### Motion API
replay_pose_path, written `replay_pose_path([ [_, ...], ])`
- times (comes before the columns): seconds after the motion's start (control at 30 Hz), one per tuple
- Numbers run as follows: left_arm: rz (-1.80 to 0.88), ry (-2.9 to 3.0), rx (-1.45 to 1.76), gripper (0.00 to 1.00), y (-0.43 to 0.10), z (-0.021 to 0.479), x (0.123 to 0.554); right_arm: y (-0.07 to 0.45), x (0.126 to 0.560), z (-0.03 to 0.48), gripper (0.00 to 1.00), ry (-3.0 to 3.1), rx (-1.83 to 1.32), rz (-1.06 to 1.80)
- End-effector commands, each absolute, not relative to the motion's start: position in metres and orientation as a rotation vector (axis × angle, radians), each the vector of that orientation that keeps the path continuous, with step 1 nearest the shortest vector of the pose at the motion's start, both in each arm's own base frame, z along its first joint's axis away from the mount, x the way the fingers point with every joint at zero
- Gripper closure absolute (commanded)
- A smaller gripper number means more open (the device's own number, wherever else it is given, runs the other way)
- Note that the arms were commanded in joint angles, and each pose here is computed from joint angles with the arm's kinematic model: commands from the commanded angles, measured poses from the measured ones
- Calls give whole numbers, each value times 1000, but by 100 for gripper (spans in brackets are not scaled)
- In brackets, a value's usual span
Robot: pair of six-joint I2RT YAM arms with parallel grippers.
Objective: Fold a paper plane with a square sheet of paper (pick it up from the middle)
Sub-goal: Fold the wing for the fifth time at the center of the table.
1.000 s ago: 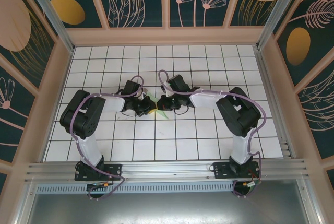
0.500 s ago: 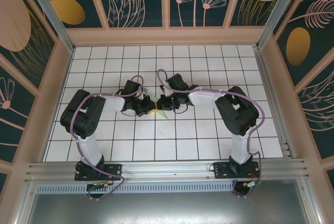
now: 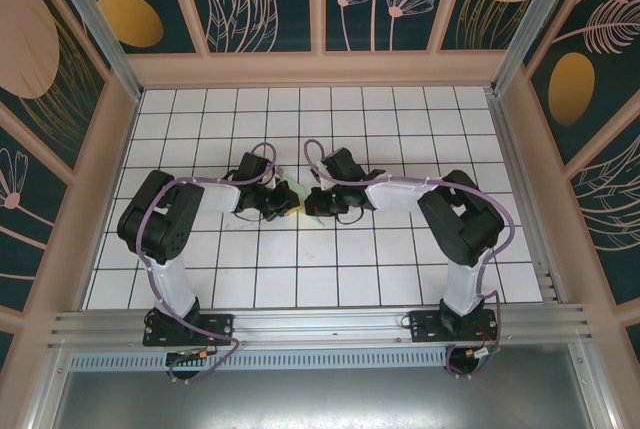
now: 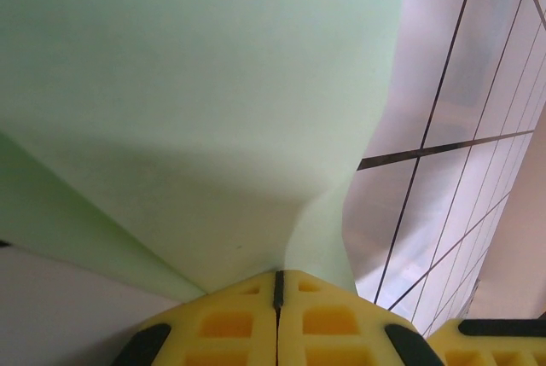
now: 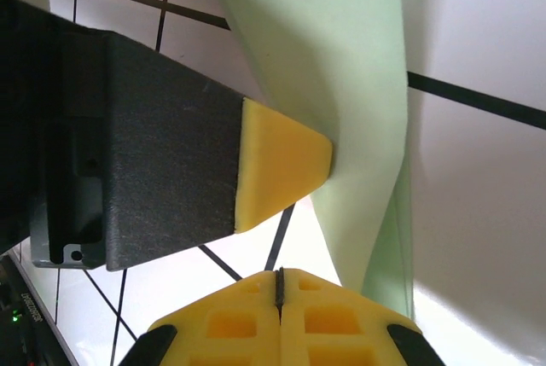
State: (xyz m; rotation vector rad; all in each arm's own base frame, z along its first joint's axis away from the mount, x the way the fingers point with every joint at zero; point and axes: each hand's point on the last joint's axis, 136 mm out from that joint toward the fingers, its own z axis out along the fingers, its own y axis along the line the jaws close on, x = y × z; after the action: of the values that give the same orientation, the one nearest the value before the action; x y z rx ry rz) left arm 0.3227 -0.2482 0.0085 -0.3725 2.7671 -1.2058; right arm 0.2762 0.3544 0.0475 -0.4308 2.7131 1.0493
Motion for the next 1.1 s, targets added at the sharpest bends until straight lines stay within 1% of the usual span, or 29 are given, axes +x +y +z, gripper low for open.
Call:
replay_pose_path([
  [0.0, -707, 2901, -579, 93, -188, -68, 308, 367, 282, 48, 95, 2694, -463, 1052],
  [0.27, -677, 2905, -582, 92, -185, -69, 308, 357, 285, 25, 96, 2760, -410, 984],
  [0.47, -652, 2901, -587, 93, -182, -69, 309, 346, 278, 16, 97, 2795, -396, 981],
  [0.77, -589, 2907, -596, 93, -176, -72, 310, 328, 270, 1, 97, 2860, -385, 892],
  [0.9, -569, 2910, -595, 93, -174, -73, 310, 328, 271, 6, 97, 2853, -405, 880],
  [1.07, -575, 2911, -594, 93, -175, -73, 310, 344, 268, 37, 96, 2769, -494, 969],
])
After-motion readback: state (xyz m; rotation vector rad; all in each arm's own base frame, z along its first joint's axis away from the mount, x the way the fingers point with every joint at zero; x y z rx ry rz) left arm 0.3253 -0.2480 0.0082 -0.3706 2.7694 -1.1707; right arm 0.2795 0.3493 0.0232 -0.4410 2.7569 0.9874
